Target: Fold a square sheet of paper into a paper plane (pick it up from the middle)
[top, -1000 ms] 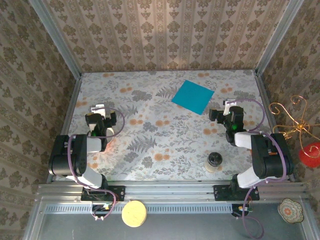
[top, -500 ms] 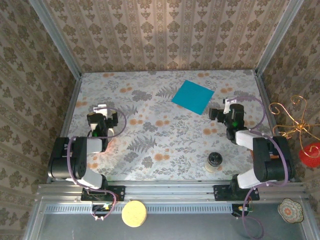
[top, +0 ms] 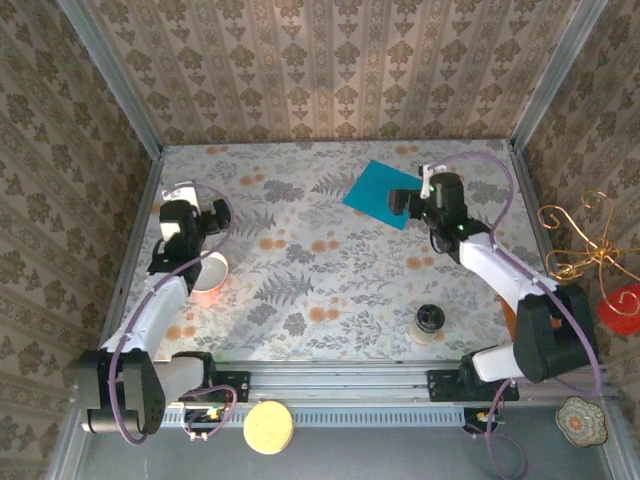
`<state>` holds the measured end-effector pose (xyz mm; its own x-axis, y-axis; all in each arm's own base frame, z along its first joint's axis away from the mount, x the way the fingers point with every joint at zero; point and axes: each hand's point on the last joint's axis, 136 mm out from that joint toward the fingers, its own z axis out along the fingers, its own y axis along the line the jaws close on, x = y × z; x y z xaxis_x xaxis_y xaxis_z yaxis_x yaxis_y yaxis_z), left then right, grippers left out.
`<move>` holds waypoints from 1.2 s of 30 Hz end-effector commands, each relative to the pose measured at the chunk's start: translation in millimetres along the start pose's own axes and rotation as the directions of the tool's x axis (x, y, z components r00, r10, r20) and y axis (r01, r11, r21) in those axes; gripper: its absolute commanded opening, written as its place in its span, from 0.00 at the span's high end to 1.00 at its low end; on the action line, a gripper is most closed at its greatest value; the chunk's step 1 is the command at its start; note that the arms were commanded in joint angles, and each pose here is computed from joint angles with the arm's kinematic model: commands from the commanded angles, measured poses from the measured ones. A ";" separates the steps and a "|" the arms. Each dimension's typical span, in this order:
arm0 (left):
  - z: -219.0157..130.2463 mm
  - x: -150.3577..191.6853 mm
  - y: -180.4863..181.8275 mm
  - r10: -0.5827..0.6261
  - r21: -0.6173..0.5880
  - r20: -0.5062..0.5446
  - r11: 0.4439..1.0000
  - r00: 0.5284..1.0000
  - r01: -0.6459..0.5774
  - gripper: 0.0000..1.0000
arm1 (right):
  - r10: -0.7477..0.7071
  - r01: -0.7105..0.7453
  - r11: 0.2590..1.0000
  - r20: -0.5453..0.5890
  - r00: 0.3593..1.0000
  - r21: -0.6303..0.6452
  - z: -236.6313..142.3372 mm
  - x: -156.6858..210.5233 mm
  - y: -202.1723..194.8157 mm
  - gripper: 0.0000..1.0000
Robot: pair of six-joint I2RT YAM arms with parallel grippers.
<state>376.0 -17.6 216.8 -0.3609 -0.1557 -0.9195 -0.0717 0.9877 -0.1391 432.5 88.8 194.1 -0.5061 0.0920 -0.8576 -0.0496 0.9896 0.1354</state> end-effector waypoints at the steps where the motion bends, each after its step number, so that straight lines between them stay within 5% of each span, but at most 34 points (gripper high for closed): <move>1: -11.0 26.8 -18.1 -0.138 0.071 -0.192 0.986 0.972 0.154 0.00 | 0.165 -0.158 0.986 -0.197 0.966 0.048 17.6 27.6 7.0 0.00; 9: -11.2 49.1 -53.3 -0.258 0.190 -0.346 0.922 0.902 0.336 0.00 | 0.311 -0.339 0.941 -0.411 0.857 0.004 74.3 43.2 43.8 0.01; 17: -0.2 80.9 -110.6 -0.236 0.262 -0.509 0.874 0.828 0.410 0.00 | 0.417 -0.427 0.899 -0.504 0.757 0.102 123.5 62.3 39.8 0.14; 29: 9.8 134.6 -223.7 -0.150 0.331 -0.694 0.802 0.704 0.497 0.07 | 0.437 -0.385 0.898 -0.526 0.730 0.213 161.1 75.8 23.9 0.31; 36: 8.4 158.5 -253.7 -0.111 0.332 -0.747 0.791 0.655 0.513 0.11 | 0.441 -0.372 0.897 -0.536 0.720 0.240 170.5 84.2 20.5 0.35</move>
<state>339.9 -281.5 93.1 -0.9226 -0.2026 -0.3281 0.0754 0.7397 -0.6687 539.0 142.5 50.4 -0.8430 0.4331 -0.3190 0.3139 0.8777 0.3622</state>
